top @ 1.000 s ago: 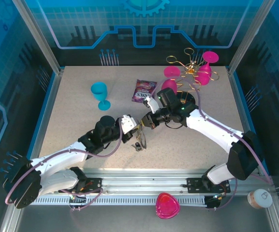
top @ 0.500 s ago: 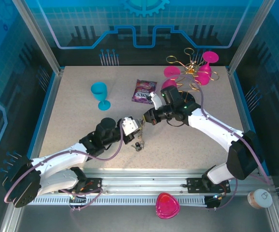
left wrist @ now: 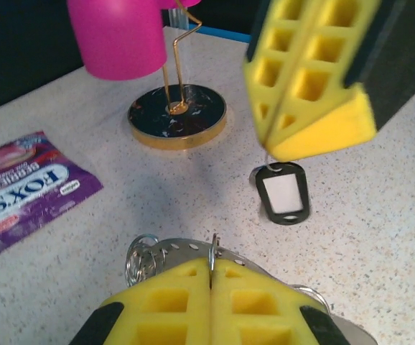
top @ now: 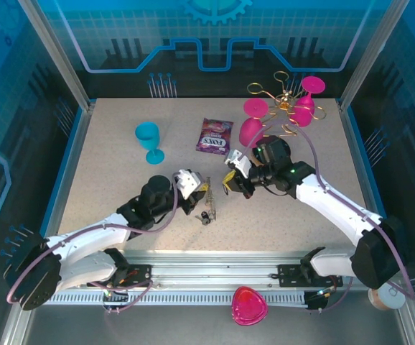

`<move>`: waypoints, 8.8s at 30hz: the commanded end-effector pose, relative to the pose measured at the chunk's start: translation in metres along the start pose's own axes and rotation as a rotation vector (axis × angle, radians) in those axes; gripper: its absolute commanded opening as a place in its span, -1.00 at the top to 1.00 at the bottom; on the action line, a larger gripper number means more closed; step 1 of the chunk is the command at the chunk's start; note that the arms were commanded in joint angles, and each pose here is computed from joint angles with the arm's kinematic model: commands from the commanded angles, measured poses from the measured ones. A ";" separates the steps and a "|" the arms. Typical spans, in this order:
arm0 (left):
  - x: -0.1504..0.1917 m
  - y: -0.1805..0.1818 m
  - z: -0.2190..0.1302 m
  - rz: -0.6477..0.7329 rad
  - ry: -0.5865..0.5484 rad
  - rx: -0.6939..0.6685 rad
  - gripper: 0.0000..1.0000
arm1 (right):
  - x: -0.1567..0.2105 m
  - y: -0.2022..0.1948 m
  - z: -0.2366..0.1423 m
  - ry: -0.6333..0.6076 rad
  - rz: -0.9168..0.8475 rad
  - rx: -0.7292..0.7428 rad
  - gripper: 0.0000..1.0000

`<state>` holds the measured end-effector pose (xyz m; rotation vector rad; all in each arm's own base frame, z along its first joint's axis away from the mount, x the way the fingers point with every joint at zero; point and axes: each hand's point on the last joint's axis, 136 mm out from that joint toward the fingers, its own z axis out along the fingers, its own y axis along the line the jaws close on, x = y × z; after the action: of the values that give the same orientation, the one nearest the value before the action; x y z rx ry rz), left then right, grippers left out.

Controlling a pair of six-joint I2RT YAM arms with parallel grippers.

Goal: Put the keys on the keyring

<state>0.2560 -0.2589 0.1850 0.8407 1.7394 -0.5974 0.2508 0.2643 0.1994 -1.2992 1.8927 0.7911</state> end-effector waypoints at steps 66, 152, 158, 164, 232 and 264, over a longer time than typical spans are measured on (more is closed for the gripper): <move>-0.037 -0.002 -0.007 -0.843 0.099 0.205 1.00 | -0.048 0.015 0.030 -0.050 -0.471 -0.082 1.00; -0.085 -0.002 -0.014 -0.183 -0.500 0.263 1.00 | -0.058 -0.035 -0.020 -0.131 0.014 0.018 0.53; -0.087 -0.003 -0.016 -0.183 -0.488 0.265 1.00 | -0.048 -0.025 -0.013 -0.093 -0.033 -0.010 0.43; -0.089 -0.003 -0.016 -0.186 -0.489 0.269 1.00 | -0.039 -0.006 -0.009 -0.073 -0.059 -0.088 0.40; -0.049 -0.012 -0.016 0.031 -0.046 0.308 0.35 | -0.046 0.027 -0.003 0.116 -0.237 -0.182 1.00; -0.068 -0.021 -0.022 0.099 -0.175 0.368 1.00 | -0.069 0.019 -0.033 -0.068 0.000 -0.198 0.30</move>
<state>0.2413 -0.2734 0.2324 1.0924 1.5737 -0.9343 0.2542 0.2815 0.2589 -1.4617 1.8091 0.9059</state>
